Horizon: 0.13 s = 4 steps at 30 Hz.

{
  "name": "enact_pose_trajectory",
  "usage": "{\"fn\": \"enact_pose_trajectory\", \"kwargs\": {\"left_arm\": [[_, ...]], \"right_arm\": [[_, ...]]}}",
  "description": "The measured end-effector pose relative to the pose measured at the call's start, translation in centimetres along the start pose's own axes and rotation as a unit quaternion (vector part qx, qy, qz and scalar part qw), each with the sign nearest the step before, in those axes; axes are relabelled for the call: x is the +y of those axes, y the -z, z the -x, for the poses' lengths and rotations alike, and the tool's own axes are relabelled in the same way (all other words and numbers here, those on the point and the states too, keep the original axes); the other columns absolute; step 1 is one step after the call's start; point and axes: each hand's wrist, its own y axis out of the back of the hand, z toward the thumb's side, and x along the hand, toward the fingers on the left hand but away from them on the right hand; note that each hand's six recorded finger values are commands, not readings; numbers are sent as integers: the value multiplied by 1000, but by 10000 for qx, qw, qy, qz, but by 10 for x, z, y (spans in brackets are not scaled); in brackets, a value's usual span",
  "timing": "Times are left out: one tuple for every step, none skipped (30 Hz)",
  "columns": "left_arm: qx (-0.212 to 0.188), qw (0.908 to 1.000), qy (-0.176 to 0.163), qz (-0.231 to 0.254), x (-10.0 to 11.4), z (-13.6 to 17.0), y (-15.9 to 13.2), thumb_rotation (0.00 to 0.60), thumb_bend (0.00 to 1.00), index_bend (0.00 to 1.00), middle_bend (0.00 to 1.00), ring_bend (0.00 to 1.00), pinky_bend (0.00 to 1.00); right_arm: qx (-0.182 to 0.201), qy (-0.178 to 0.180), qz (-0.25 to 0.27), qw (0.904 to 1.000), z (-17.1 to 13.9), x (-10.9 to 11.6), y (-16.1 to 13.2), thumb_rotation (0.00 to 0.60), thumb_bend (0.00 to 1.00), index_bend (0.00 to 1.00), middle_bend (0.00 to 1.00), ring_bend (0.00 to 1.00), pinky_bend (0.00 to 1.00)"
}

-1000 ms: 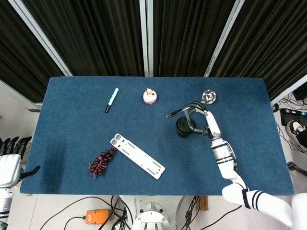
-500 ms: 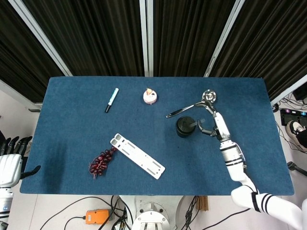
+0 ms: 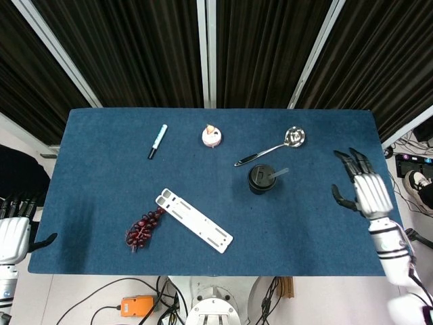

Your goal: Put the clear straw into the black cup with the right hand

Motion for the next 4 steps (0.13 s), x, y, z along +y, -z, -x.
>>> {"fn": "enact_pose_trajectory", "kwargs": {"left_arm": [[0, 10000, -2, 5, 0, 0, 0, 600, 76, 131, 143, 72, 8], [2, 10000, -6, 5, 0, 0, 0, 600, 75, 131, 143, 72, 8], [7, 10000, -12, 8, 0, 0, 0, 600, 75, 131, 143, 72, 8], [9, 10000, -13, 11, 0, 0, 0, 600, 75, 131, 143, 72, 8]], "right_arm": [[-165, -65, -142, 9997, -15, 5, 7, 600, 615, 78, 167, 0, 83], [-281, -110, -202, 9993, -26, 8, 12, 600, 615, 67, 158, 0, 78], [-379, -137, -231, 9989, -36, 10, 15, 600, 615, 61, 154, 0, 76], [-469, -138, -246, 9985, -45, 12, 19, 600, 615, 60, 153, 0, 75]]}}
